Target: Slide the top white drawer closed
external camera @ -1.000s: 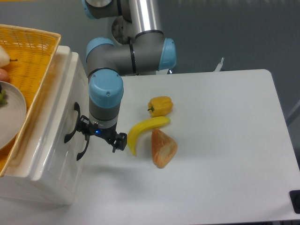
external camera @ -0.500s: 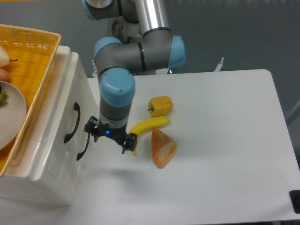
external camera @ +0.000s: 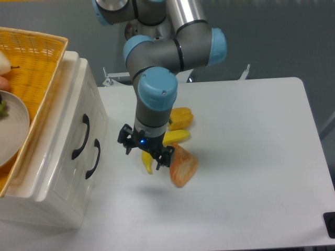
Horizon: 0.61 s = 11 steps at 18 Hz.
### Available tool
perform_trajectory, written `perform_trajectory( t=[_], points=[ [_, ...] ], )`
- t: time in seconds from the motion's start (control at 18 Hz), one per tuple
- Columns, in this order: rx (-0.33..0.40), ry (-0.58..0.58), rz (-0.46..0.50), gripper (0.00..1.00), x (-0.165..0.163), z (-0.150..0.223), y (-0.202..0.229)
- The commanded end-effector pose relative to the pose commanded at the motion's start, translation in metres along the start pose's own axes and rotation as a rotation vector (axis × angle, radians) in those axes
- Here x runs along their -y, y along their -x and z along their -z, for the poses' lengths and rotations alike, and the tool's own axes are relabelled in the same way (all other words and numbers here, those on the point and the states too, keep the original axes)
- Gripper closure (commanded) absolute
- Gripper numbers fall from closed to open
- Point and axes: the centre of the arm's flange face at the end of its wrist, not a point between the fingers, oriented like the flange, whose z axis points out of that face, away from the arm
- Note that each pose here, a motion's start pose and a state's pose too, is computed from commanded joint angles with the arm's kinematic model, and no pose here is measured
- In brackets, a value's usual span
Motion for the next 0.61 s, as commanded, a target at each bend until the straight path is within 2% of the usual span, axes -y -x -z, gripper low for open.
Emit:
perform_trajectory(
  t=[0.33, 0.61],
  points=[
    [0.031, 0.01, -0.129, 0.0, -0.028, 0.025, -0.004],
    [0.058, 0.123, -0.346, 0.0, -0.043, 0.035, -0.004]
  ],
)
